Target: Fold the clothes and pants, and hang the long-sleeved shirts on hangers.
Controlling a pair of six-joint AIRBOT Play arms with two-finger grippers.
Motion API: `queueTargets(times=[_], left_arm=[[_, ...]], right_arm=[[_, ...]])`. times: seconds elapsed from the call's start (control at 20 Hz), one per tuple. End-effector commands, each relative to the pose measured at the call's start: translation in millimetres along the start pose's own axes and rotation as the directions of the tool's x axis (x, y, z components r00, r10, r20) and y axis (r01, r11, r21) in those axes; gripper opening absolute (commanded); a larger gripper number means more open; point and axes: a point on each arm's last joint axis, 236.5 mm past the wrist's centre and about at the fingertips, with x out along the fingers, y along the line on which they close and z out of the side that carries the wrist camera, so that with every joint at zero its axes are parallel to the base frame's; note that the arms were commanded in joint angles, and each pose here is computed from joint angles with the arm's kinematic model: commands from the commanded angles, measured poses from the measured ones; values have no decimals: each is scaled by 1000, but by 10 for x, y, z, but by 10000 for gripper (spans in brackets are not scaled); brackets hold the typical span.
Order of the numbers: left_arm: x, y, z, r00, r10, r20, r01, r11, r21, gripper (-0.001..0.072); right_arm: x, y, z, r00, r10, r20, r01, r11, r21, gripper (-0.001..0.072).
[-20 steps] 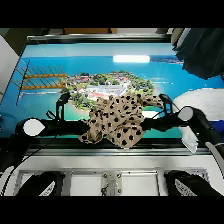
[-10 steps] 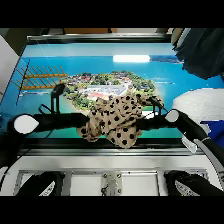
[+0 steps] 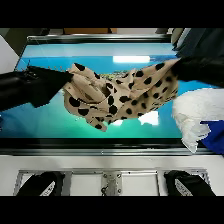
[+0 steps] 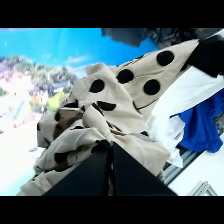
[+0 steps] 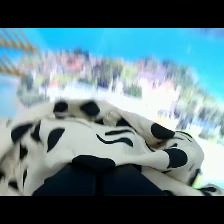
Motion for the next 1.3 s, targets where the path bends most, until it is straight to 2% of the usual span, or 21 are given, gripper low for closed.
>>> queueTargets(times=[0.0, 0.2, 0.35, 0.4, 0.45, 0.5, 0.55, 0.65, 0.75, 0.9, 0.95, 1.0, 1.15, 1.25], left_arm=[[-253, -88, 11, 999, 29, 24, -28, 999, -23, 12], [-35, 355, -791, 985, 102, -140, -128, 973, -193, 12], [319, 514, -1684, 942, 53, -332, -153, 948, -281, 12], [437, 490, -1985, 919, 22, -393, -145, 947, -287, 13], [558, 445, -2318, 888, -12, -460, -135, 949, -284, 24], [653, 405, -2585, 857, -34, -514, -130, 951, -280, 320], [746, 387, -2777, 833, -40, -552, -141, 949, -281, 684], [871, 505, -2880, 800, 10, -600, -184, 956, -229, 685], [972, 824, -2759, 776, 136, -615, -262, 958, -119, 684], [1170, 1336, -2522, 760, 259, -596, -370, 926, -70, 684], [1258, 1548, -2472, 758, 283, -588, -401, 913, -77, 685], [1351, 1749, -2463, 755, 294, -586, -425, 900, -96, 684], [1634, 2274, -2511, 754, 265, -601, -454, 872, -185, 684], [1900, 2525, -2530, 777, 193, -599, -430, 857, -282, 684]], right_arm=[[-393, 109, 567, 986, -19, 165, 23, 999, -24, 5], [161, -108, 427, 997, -23, 67, 22, 1000, 18, 5], [784, -415, 154, 997, -41, -58, 44, 997, 59, 7], [978, -510, 40, 994, -43, -100, 49, 997, 54, 34], [1128, -583, -59, 990, -44, -135, 50, 998, 38, 217], [1252, -646, -146, 986, -45, -163, 53, 997, 49, 563], [1311, -678, -190, 983, -44, -177, 55, 997, 56, 720], [1286, -695, -168, 984, -53, -170, 62, 997, 49, 720], [1144, -701, -119, 984, -84, -158, 88, 996, 14, 720], [848, -578, -229, 975, -84, -208, 84, 996, -12, 706], [765, -537, -315, 969, -79, -234, 79, 997, -12, 692], [683, -497, -425, 962, -74, -262, 73, 997, -12, 593], [518, -417, -789, 942, -55, -332, 61, 998, 7, 579], [482, -361, -1055, 928, -27, -371, 44, 998, 39, 579]])
